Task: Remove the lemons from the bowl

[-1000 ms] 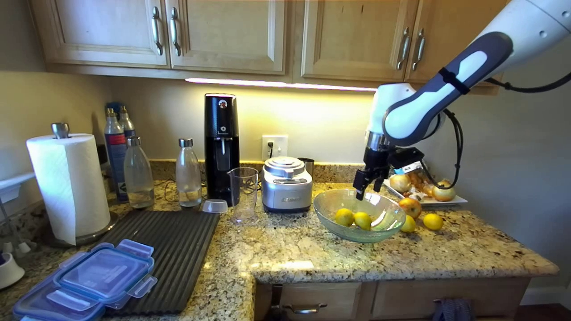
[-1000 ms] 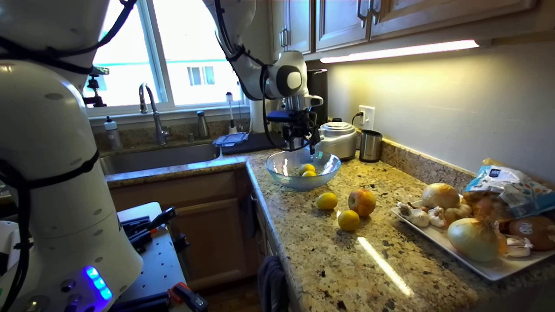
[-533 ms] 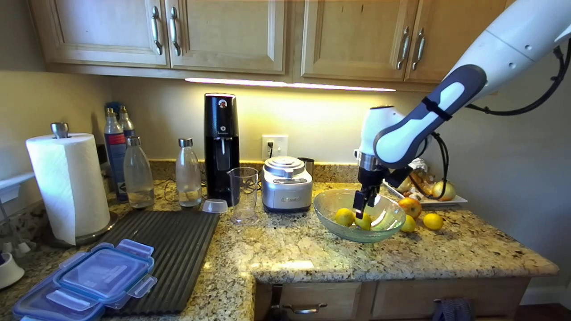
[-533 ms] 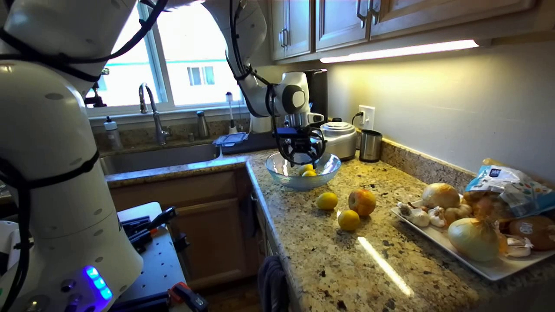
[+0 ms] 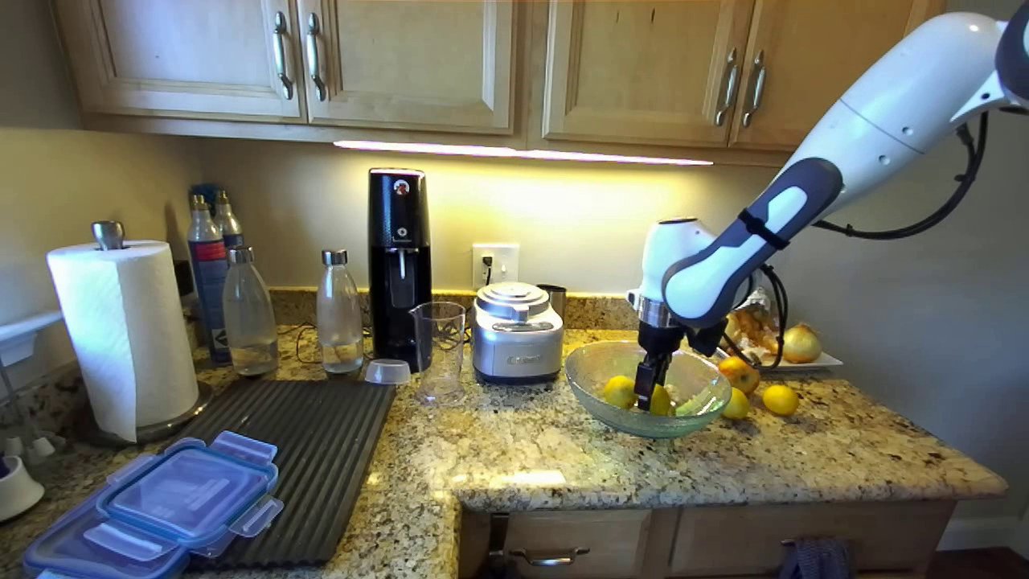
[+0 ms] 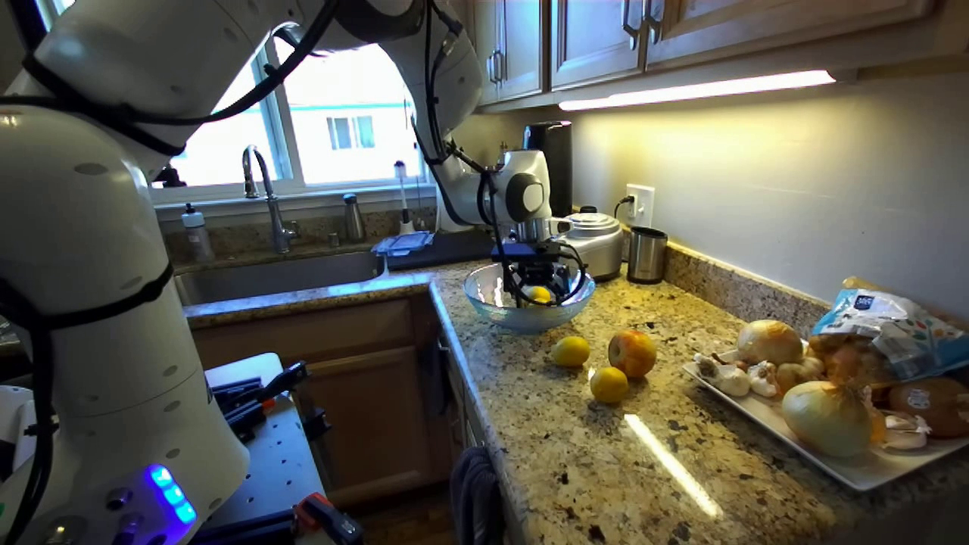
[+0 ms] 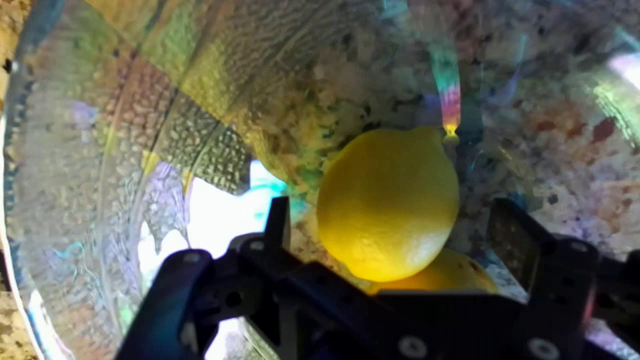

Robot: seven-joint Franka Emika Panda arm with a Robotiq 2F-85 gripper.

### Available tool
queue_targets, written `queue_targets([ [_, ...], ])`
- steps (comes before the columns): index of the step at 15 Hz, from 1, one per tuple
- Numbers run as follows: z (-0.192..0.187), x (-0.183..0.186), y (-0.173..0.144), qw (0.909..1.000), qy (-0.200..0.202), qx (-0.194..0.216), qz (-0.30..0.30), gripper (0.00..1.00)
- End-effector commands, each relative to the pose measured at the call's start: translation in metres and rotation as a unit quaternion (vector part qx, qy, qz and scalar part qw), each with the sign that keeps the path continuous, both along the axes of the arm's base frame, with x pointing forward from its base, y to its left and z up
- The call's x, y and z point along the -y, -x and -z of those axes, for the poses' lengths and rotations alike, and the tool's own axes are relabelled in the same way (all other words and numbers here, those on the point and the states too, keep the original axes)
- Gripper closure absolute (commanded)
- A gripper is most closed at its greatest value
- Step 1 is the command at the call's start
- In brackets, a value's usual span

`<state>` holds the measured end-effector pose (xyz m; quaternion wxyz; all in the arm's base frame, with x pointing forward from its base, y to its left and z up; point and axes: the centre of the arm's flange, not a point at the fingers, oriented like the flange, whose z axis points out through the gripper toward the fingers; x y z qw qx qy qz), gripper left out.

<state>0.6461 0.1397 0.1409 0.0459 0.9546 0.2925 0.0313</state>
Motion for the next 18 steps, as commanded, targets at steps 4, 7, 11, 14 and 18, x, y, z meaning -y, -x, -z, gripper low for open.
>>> queue_targets([
  [4, 0.008, 0.013, -0.012, 0.9996, -0.007, 0.008, -0.026, 0.33],
  [7, -0.004, 0.006, -0.006, 0.9994, -0.012, 0.012, -0.029, 0.55],
  [11, -0.027, -0.003, 0.007, 0.9995, -0.002, 0.023, -0.021, 0.65],
  [14, -0.054, -0.004, 0.01, 0.9996, 0.006, 0.027, -0.011, 0.66],
  [18, -0.102, 0.004, 0.01, 0.9984, 0.017, 0.048, 0.024, 0.66],
])
